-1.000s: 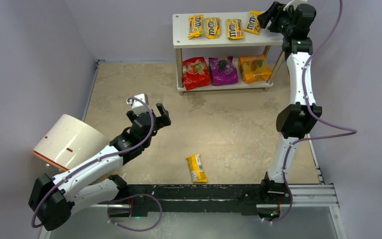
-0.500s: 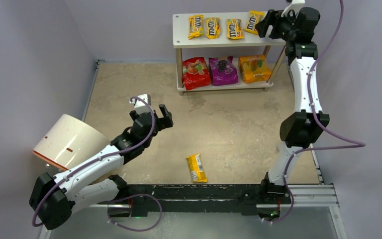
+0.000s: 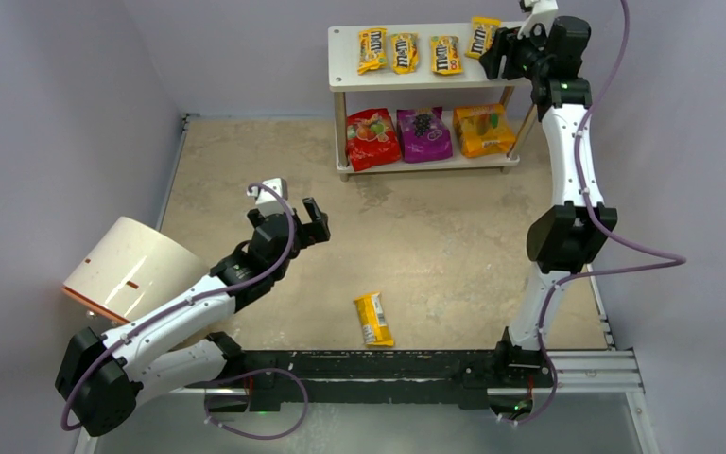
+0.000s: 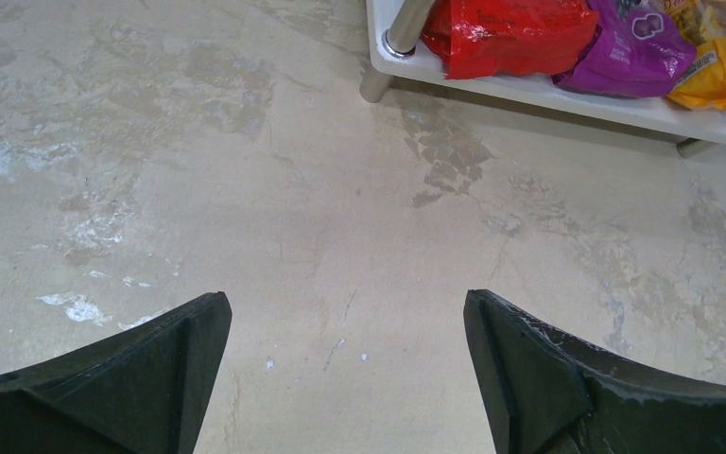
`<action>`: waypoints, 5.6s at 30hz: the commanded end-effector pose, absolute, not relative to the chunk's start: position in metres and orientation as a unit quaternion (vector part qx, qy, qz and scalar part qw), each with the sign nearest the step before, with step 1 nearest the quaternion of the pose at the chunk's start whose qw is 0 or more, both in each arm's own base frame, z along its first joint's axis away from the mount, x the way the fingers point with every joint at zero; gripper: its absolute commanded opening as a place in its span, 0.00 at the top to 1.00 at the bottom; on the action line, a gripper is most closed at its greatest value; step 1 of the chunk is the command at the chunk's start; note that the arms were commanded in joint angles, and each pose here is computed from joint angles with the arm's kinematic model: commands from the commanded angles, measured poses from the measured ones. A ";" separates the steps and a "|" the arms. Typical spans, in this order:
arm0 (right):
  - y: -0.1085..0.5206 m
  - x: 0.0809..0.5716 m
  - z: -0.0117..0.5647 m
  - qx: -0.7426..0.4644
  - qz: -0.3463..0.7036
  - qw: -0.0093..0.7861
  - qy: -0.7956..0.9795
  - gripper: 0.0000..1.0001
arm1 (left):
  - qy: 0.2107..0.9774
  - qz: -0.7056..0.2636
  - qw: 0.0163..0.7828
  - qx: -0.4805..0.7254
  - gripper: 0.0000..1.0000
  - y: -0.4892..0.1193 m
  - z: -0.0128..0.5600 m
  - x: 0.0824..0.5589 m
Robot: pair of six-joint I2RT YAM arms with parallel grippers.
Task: Place and organize the candy bags onto the shelf
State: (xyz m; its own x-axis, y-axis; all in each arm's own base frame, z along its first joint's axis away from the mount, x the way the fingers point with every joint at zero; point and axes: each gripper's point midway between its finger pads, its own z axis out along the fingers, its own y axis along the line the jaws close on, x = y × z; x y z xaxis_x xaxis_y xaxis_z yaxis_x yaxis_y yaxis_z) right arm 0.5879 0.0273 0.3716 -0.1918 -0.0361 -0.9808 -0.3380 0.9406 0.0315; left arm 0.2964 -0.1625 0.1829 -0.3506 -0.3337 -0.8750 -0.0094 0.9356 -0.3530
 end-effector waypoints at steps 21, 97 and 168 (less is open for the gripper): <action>-0.007 0.572 0.401 -0.056 0.041 0.647 0.759 0.37 | 0.793 -0.164 0.577 -0.107 0.00 -0.165 0.195 0.300; 0.054 0.574 0.394 -0.017 0.070 0.675 0.735 0.38 | 0.809 -0.147 0.557 -0.112 0.00 -0.158 0.183 0.293; 0.173 0.293 0.209 -0.006 0.261 0.476 0.840 0.01 | 0.855 -0.318 0.409 0.003 0.01 -0.225 0.141 0.232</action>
